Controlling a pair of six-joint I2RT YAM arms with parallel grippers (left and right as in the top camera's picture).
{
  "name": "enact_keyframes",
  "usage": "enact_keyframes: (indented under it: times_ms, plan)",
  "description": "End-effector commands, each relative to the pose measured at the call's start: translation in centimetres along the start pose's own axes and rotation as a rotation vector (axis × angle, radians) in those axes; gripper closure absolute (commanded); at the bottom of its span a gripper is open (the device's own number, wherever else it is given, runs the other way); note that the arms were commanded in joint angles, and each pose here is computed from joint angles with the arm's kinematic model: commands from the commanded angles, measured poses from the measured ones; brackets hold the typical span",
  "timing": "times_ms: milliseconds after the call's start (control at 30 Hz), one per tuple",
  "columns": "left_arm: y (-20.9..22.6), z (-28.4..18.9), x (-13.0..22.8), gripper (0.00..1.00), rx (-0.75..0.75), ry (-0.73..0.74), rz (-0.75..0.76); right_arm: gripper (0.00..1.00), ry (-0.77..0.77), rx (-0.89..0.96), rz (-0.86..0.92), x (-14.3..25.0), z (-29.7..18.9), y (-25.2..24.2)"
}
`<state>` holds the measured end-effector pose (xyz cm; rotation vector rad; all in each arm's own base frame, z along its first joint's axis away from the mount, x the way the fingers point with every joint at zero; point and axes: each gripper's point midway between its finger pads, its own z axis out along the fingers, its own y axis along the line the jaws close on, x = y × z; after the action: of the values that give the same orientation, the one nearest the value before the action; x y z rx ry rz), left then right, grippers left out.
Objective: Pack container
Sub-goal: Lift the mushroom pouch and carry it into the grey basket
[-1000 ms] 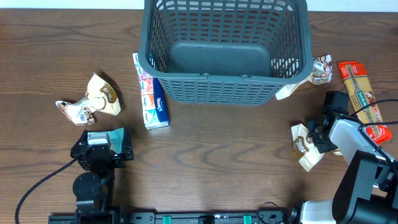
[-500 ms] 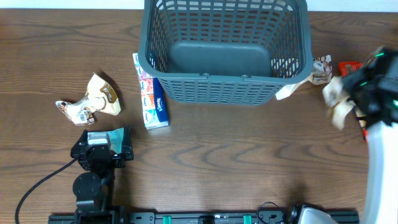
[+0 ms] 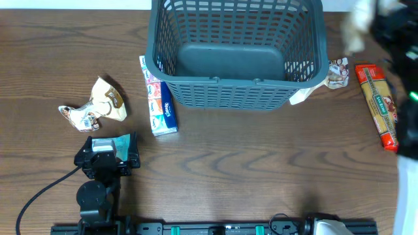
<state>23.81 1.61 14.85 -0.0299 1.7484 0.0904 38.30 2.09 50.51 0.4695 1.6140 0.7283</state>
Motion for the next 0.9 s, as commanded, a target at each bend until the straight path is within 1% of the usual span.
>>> enact_keyframes:
  times_ms: [0, 167, 233, 367, 500, 633, 733, 867]
  plan:
    - [0.0, 0.2, 1.4, 0.01, -0.002, 0.03, -0.006, 0.99, 0.201, -0.061, 0.003, 6.5, 5.0, 0.9]
    - [0.0, 0.2, 1.4, 0.01, -0.002, 0.03, -0.005, 0.99, 0.406, -0.056, -0.052, 14.4, 9.2, 0.3]
    - [0.0, 0.2, 1.4, 0.01, -0.002, 0.03, -0.006, 0.99, 0.493, -0.029, -0.078, 17.6, 10.1, -0.8]
    - [0.0, 0.2, 1.4, 0.01, -0.002, 0.03, -0.006, 0.99, 0.643, 0.037, -0.158, 22.6, 10.7, -3.4]
    - [0.0, 0.2, 1.4, 0.01, -0.002, 0.03, -0.006, 0.99, 0.737, 0.117, -0.224, 25.2, 10.6, -6.4]
    - [0.0, 0.3, 1.4, 0.01, -0.002, 0.03, -0.005, 0.99, 0.797, 0.293, -0.326, 26.4, 9.8, -10.9]
    - [0.0, 0.2, 1.4, 0.01, -0.002, 0.03, -0.005, 0.99, 0.879, 0.4, -0.394, 28.0, 9.1, -14.2]
    - [0.0, 0.2, 1.4, 0.01, -0.002, 0.03, -0.005, 0.99, 0.96, 0.431, -0.422, 30.1, 9.3, -16.3]
